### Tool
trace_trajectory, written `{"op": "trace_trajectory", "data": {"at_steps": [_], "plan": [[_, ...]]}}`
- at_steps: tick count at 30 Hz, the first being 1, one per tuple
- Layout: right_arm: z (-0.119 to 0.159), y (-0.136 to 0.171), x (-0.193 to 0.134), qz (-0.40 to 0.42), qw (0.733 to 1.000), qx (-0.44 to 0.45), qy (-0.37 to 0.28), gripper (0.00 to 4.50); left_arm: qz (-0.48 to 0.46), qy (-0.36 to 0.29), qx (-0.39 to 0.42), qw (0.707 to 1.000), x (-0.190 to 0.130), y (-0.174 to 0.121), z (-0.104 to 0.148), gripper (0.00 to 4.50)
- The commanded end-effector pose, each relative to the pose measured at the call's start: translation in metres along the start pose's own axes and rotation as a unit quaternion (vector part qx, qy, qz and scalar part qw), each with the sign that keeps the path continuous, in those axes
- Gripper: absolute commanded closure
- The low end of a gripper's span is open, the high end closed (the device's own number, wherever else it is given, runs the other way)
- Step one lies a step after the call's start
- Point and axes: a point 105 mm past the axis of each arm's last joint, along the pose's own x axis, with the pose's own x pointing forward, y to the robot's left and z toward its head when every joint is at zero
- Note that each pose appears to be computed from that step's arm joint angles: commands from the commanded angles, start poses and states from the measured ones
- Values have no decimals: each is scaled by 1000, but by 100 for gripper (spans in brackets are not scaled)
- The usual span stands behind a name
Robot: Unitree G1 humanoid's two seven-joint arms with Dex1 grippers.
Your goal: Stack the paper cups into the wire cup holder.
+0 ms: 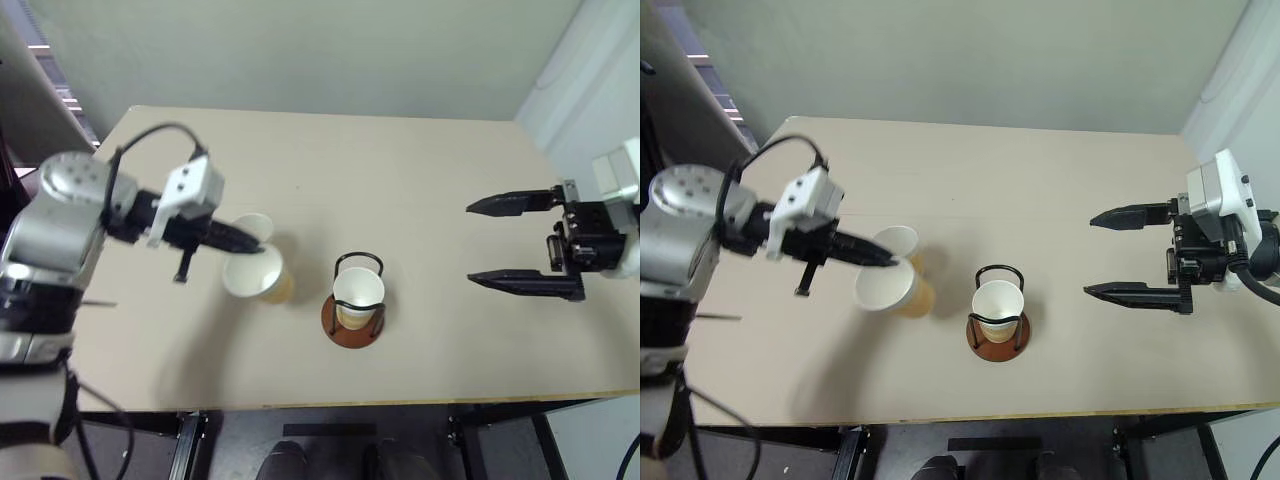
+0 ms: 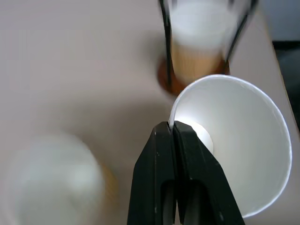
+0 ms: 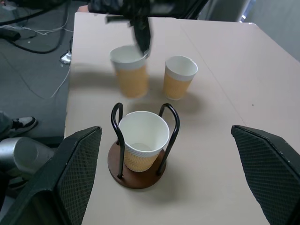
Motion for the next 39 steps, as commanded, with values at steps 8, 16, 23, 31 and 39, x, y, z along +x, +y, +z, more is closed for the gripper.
{"op": "trace_trajectory", "data": {"at_steps": [8, 16, 23, 31, 39], "plan": [[16, 4, -14, -42, 999, -28, 0, 0, -145, -112, 158, 970, 50, 11, 96, 448], [15, 14, -31, -89, 995, -20, 35, 0, -225, -98, 166, 955, 82, -5, 86, 448], [15, 25, -31, -100, 994, -13, 42, 0, -241, -82, 152, 955, 100, -4, 69, 448], [14, 30, -31, -106, 993, -5, 50, 0, -246, -67, 164, 953, 108, -4, 66, 448], [12, 28, -29, -109, 993, -5, 49, 0, -249, -48, 173, 952, 110, -4, 61, 448]]}}
